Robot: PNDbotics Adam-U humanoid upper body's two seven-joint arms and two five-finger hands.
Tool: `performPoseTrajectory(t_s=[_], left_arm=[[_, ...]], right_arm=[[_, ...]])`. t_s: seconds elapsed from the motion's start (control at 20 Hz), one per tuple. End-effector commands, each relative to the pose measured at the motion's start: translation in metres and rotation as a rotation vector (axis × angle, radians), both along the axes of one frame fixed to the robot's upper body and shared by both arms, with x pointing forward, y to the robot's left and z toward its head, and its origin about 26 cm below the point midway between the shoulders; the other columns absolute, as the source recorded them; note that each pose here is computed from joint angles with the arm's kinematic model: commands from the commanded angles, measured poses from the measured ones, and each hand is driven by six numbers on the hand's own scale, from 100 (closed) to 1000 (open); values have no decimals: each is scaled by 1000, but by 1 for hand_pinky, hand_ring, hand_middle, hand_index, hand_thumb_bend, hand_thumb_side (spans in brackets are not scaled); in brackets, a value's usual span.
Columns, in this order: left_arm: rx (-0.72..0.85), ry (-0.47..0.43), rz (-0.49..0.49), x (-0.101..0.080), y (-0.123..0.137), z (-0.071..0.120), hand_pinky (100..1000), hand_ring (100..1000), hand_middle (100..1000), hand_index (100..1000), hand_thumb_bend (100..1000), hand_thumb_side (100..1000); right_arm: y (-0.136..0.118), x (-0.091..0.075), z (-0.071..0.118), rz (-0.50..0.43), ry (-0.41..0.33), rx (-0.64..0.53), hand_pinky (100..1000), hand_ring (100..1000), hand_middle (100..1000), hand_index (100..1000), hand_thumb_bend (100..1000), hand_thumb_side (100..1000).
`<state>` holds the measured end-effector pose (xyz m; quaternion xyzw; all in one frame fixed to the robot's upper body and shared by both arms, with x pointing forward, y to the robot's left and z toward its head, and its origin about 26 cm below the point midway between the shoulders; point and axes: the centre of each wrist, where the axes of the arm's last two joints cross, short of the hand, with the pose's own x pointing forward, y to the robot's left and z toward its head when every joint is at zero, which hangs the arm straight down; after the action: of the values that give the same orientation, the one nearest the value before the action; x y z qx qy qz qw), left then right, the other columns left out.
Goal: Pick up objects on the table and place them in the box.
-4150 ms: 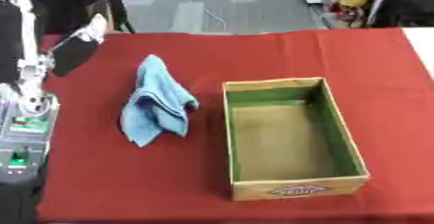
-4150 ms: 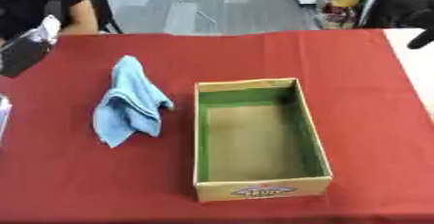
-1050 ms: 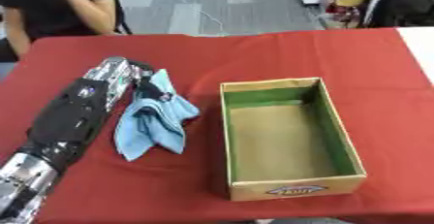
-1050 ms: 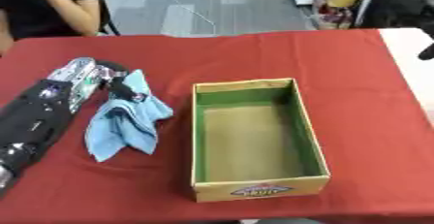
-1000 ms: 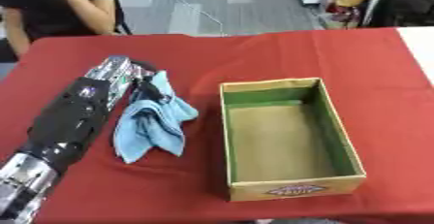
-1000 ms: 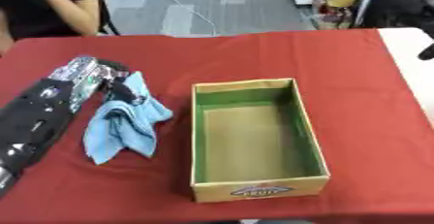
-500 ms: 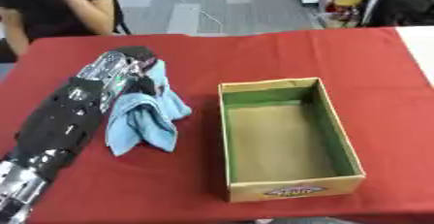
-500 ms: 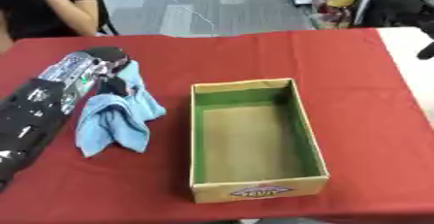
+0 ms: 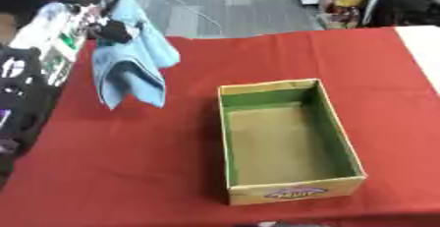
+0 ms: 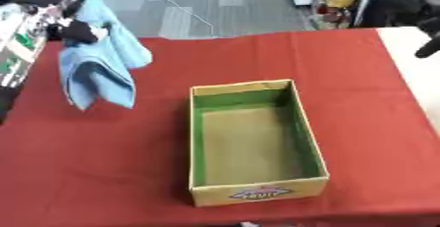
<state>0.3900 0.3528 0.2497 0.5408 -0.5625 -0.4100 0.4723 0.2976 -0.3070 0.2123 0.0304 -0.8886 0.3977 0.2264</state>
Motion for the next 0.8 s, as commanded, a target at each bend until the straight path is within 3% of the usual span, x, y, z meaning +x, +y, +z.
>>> performPoseTrajectory(t_s=[0.05,0.1,0.2,0.25,0.3,0.45,0.6,0.65,0.7,0.8], left_arm=[[-45,-256,-67,-20,-10,42,100,100,100,100,100,233],[-63,-298,-86,-23,-13,45,100,100,100,100,100,261],[-132,-472,-175,-33,-34,55,100,100,100,103,100,388],[-162,-556,-209,-37,-43,57,100,100,100,103,100,395],[-206,-647,-246,-40,-53,60,100,100,100,104,100,457],[-320,-815,-352,-43,-79,60,100,100,100,106,100,486],[-349,-792,-472,-39,-103,54,100,100,100,104,100,438],[-331,-749,-512,-38,-111,51,100,100,100,105,100,448],[-307,-702,-545,-37,-118,49,100,100,100,101,100,384],[-255,-595,-595,-35,-130,43,100,100,100,100,100,348]], right_arm=[[-2,-3,8,-9,-23,-17,597,781,807,971,100,686],[-2,-3,8,-10,-23,-17,597,781,807,971,100,686],[-2,-3,8,-10,-25,-13,599,781,807,971,100,684],[-2,-3,8,-10,-26,-12,599,781,807,971,100,684],[-2,-2,8,-8,-27,-9,599,781,807,971,100,684],[-1,-2,8,-4,-27,-7,599,781,807,971,100,683],[0,-2,9,-1,-30,-3,600,781,808,975,100,681],[0,-2,9,-1,-32,1,600,781,807,974,100,681],[0,-1,10,0,-35,8,599,783,816,985,100,739],[0,-1,10,6,-40,36,602,790,832,1000,100,770]])
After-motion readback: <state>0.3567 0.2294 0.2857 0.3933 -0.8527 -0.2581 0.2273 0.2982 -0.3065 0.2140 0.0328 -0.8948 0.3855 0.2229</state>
